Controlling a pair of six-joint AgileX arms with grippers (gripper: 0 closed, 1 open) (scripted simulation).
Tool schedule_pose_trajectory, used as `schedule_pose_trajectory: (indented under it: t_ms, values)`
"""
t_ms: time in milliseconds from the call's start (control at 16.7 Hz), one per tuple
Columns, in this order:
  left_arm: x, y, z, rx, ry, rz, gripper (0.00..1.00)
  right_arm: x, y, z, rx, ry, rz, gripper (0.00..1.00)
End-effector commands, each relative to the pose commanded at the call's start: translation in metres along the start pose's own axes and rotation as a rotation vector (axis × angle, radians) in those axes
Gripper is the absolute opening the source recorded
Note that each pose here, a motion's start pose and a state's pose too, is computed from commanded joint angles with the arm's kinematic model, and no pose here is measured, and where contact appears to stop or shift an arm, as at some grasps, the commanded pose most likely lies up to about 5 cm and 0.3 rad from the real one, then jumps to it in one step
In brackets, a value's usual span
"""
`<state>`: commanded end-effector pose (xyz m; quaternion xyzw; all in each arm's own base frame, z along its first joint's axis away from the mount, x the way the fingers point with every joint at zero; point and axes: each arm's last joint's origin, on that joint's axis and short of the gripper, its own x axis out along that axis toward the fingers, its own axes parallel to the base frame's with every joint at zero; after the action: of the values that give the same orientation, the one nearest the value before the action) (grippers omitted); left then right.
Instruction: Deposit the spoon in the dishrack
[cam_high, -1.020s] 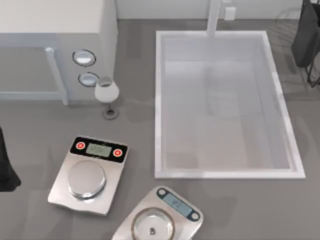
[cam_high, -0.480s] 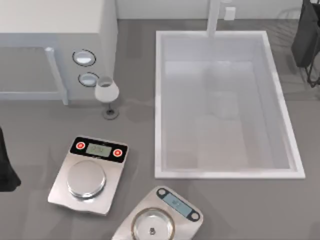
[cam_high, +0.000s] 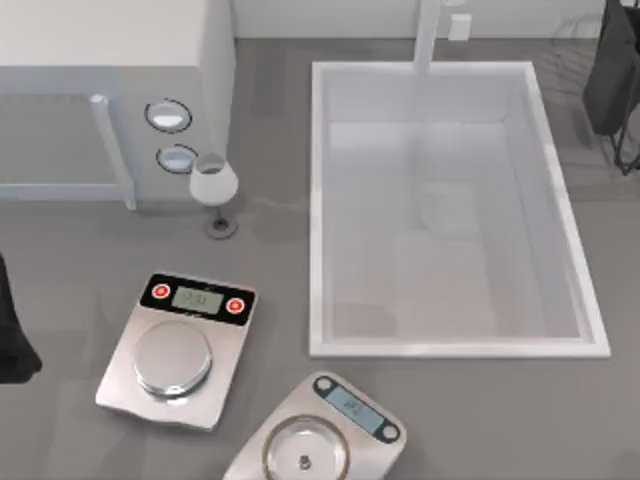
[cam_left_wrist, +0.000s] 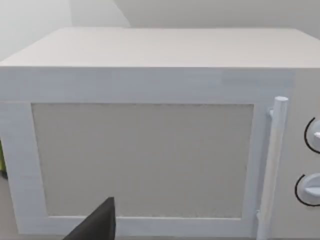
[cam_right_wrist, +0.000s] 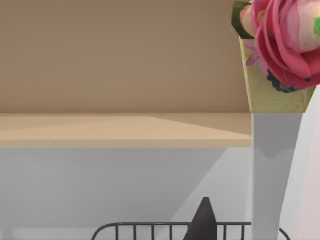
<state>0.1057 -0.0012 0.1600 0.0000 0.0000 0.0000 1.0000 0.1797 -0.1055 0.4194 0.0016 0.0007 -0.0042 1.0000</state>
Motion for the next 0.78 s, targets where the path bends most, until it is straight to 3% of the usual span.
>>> schedule_pose_trajectory:
  t_ms: [180, 360, 780]
  values:
    - [0.000, 0.000, 0.000, 0.000, 0.000, 0.000, 1.00, 0.011, -0.005, -0.004, 0.001, 0.000, 0.002, 0.00]
    - [0.000, 0.000, 0.000, 0.000, 0.000, 0.000, 1.00, 0.047, -0.019, -0.021, 0.003, 0.004, 0.000, 0.00]
    - [0.000, 0.000, 0.000, 0.000, 0.000, 0.000, 1.00, 0.161, -0.029, -0.125, -0.010, -0.013, -0.003, 0.00]
